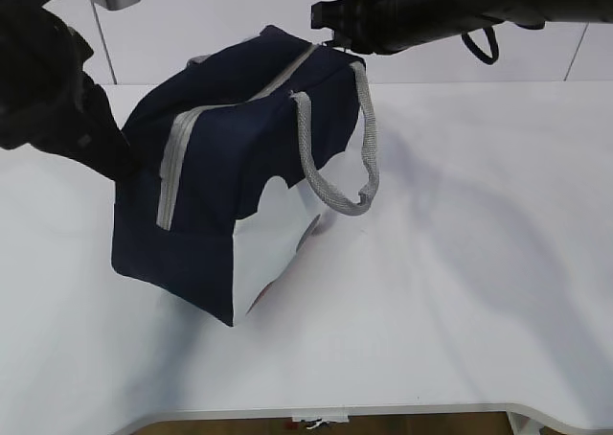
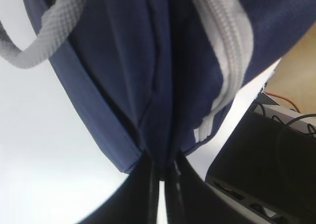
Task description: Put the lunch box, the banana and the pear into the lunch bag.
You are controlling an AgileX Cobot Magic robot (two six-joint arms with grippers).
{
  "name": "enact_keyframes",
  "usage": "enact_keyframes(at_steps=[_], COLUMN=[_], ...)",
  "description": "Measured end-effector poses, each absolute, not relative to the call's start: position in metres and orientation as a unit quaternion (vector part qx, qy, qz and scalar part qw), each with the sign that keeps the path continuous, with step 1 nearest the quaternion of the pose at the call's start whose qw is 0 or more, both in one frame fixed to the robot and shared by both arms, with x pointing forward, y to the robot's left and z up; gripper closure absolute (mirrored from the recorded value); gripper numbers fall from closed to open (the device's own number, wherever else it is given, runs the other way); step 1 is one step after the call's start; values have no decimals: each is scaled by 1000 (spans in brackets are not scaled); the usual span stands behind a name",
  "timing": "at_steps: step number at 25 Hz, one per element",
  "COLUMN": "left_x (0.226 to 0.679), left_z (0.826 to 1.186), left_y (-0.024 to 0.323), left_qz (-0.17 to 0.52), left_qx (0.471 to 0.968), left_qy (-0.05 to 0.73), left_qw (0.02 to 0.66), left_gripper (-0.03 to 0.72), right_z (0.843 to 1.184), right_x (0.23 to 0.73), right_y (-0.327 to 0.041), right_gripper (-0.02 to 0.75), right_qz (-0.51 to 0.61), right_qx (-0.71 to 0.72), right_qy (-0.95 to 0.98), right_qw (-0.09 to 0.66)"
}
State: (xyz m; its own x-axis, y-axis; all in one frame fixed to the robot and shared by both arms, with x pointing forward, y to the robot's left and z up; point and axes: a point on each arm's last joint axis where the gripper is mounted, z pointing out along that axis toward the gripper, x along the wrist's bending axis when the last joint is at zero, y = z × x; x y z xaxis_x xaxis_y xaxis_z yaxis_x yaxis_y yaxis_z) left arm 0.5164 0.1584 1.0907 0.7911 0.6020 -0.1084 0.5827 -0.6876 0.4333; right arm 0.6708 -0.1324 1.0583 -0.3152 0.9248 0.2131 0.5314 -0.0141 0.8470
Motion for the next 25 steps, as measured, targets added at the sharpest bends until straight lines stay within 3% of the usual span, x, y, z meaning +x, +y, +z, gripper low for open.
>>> enact_keyframes(at_steps=[10, 13, 19, 25], left_x=[516, 516, 515, 517], left_z=[1092, 1099, 1113, 1135], left_y=[159, 159, 160, 159], left_qz=[15, 14, 7, 23], left_qx=[913, 906, 896, 886], left_qy=[341, 358, 382, 392], left_qw=[225, 226, 227, 245], left_gripper=[679, 596, 333, 288], right_z=[1070, 1070, 1069, 1067], right_x=[665, 664, 663, 661], right_y=[-125, -125, -125, -124], right_gripper=[724, 724, 724, 724], right_qz=[446, 446, 440, 431], right_qx=[563, 565, 566, 568], right_qy=[682, 681, 686, 692], right_qw=[136, 133, 124, 113])
